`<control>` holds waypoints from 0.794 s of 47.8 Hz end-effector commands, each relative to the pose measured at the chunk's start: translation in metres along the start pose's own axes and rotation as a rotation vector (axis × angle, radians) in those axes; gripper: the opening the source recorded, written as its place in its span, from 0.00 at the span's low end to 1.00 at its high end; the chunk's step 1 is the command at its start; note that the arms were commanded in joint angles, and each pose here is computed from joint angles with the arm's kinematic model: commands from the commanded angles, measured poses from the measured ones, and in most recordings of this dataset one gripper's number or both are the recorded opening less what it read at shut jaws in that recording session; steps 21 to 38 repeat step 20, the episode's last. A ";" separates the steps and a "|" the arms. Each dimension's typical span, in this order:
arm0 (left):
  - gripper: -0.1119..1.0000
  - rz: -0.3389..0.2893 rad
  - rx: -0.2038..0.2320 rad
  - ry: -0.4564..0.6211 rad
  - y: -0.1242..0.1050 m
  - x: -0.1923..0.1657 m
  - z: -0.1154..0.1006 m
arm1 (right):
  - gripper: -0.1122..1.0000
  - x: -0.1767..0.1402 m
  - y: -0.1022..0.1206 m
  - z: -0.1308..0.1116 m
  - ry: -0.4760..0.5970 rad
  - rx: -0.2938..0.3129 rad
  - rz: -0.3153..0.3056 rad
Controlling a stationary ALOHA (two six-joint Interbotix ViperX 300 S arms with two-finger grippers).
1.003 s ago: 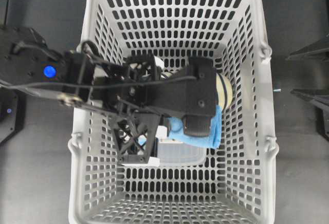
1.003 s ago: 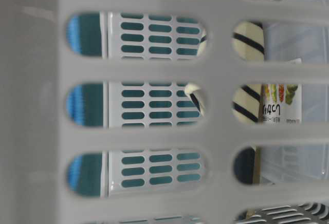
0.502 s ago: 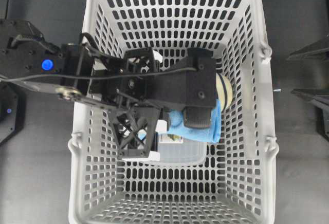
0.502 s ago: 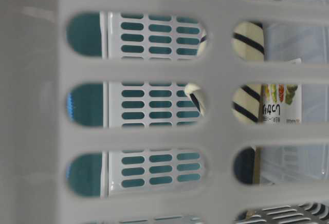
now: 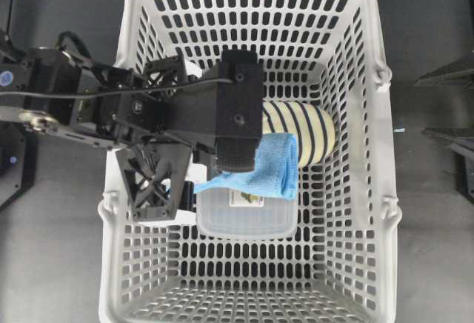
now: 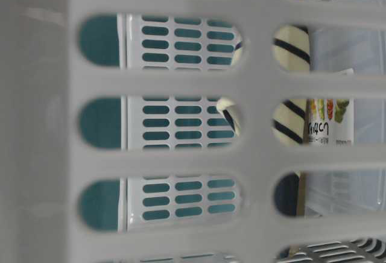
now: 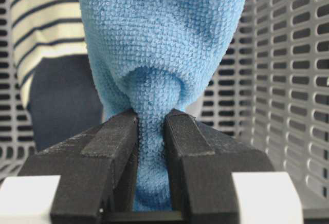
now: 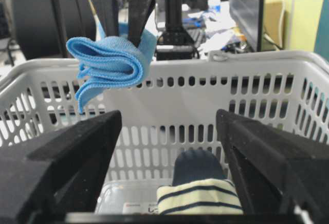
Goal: Pick up the blue cloth from the shopping basket with the left arm.
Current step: 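Lift the blue cloth upward out of the basket with the left gripper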
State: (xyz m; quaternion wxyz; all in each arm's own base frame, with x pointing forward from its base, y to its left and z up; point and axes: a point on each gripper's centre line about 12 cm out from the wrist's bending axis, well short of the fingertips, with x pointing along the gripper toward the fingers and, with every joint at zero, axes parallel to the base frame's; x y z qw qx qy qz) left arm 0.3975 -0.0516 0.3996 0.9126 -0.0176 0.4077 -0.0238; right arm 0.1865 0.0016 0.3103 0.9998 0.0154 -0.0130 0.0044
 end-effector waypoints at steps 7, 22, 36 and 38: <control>0.22 -0.009 0.002 -0.090 0.000 -0.017 0.000 | 0.75 0.001 0.000 0.004 -0.012 0.003 0.000; 0.22 -0.014 -0.004 -0.114 0.001 -0.019 -0.010 | 0.75 0.001 0.000 0.002 -0.008 0.003 0.000; 0.22 -0.014 -0.004 -0.114 0.001 -0.019 -0.010 | 0.75 0.001 0.000 0.002 -0.008 0.003 0.000; 0.22 -0.014 -0.004 -0.114 0.001 -0.019 -0.010 | 0.75 0.001 0.000 0.002 -0.008 0.003 0.000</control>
